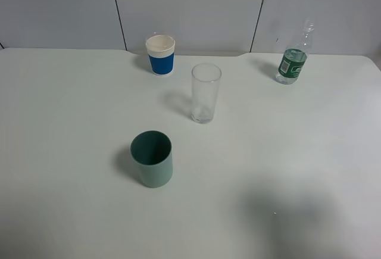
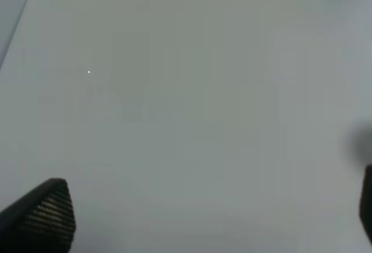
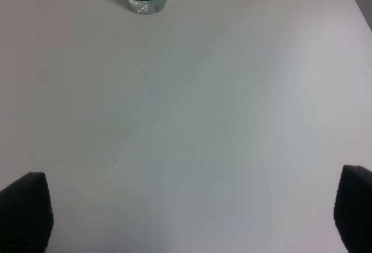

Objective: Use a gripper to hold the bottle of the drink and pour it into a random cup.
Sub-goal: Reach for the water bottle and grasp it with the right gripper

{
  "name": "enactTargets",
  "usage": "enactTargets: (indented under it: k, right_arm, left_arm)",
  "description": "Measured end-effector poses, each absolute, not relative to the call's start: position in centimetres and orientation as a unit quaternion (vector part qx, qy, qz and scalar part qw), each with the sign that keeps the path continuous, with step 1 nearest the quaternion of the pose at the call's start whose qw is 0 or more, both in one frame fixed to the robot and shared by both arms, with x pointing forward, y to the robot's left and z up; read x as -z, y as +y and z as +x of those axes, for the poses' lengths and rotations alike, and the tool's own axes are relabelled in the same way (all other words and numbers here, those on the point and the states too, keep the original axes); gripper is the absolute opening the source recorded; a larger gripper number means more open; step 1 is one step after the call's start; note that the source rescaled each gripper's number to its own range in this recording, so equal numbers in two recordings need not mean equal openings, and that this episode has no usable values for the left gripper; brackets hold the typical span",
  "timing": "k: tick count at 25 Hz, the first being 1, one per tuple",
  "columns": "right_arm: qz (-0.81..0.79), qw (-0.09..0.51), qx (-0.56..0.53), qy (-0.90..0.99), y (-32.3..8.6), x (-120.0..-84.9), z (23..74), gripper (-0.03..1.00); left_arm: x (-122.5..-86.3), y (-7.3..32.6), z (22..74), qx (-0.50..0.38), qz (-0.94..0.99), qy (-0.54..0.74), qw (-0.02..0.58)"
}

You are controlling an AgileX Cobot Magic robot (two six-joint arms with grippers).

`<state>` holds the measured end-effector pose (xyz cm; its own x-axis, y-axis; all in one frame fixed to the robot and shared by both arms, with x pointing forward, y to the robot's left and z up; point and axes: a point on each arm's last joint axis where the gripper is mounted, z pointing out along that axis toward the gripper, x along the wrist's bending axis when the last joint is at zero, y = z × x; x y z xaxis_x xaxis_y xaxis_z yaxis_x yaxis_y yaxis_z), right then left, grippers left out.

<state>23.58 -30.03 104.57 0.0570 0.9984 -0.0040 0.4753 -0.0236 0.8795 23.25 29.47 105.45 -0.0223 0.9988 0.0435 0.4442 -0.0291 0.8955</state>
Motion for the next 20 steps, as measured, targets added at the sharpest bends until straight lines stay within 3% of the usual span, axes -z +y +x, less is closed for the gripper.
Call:
enactTargets:
  k: [20]
  right_arm:
    - [0.624,0.373,-0.350,0.591,-30.03,-104.57,23.58,1.00]
  left_arm:
    - [-105.45,29.47,23.25,-0.390,0.602,0.599,0.356]
